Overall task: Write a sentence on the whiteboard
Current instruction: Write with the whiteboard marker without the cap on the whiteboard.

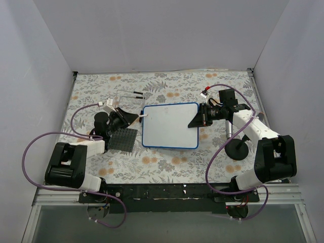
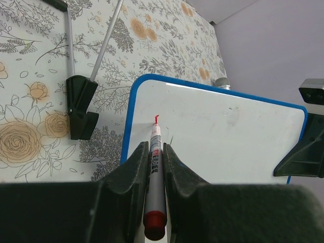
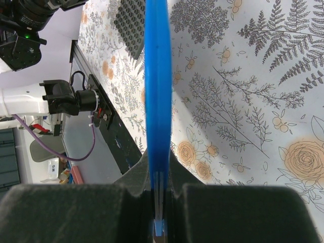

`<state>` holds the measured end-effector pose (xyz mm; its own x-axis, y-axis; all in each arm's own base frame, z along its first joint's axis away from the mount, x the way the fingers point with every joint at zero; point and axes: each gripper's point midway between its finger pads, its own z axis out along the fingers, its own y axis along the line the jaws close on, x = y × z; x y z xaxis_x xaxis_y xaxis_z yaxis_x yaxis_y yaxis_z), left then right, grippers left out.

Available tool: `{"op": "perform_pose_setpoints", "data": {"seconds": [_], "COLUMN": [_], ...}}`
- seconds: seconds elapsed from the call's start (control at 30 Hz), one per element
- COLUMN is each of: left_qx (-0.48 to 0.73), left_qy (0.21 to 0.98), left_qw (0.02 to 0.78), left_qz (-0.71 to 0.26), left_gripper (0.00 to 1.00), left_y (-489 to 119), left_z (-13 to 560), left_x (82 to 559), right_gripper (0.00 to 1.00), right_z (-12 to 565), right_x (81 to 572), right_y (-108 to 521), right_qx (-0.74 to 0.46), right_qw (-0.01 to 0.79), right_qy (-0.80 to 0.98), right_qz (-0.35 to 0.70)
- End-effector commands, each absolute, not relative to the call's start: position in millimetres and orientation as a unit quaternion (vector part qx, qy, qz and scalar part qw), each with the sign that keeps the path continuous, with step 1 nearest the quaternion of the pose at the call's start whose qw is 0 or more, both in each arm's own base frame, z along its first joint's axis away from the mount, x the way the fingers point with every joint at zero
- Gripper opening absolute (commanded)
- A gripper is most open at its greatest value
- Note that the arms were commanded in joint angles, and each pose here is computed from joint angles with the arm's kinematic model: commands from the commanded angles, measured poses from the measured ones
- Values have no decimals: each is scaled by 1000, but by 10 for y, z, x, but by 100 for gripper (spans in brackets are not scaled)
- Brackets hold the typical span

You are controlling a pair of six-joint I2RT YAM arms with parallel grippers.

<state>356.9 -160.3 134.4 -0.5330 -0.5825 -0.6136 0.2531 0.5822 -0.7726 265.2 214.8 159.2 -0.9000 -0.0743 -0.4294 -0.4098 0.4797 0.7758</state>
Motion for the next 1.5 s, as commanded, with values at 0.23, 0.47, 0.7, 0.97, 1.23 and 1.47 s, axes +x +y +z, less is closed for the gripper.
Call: {"op": "perform_pose_setpoints", "data": {"seconds": [0.23, 0.47, 0.7, 0.97, 1.23, 1.47], "left_qx": [-103, -103, -104, -115, -115, -110], "left_qy": [763, 764, 739, 727, 738, 743], "left_qw": [460, 453, 481, 497, 492, 488], "left_qz": [-443, -447, -461, -459, -446, -445], "left_gripper": [0, 0, 0, 0, 0, 0], "left_y": [-1583, -1606, -1622, -1617, -1613, -1626], "left_z": [1320, 1297, 1577, 1694, 1588, 1535], "left_x": [3277, 3169, 3336, 3606, 3705, 3703], "right_gripper": [1, 1, 1, 1, 1, 1], "right_z": [1506, 1513, 1529, 1522, 1526, 1504], "right_x": [2690, 2691, 2682, 2673, 2675, 2680], "right_y": [2115, 2113, 2112, 2116, 2115, 2121], "right_qx": [-160, -158, -160, -160, -161, -159], "right_qw": [186, 186, 189, 187, 188, 184], "right_qy": [848, 848, 847, 846, 846, 847], "right_qz": [470, 470, 471, 472, 473, 473]}}
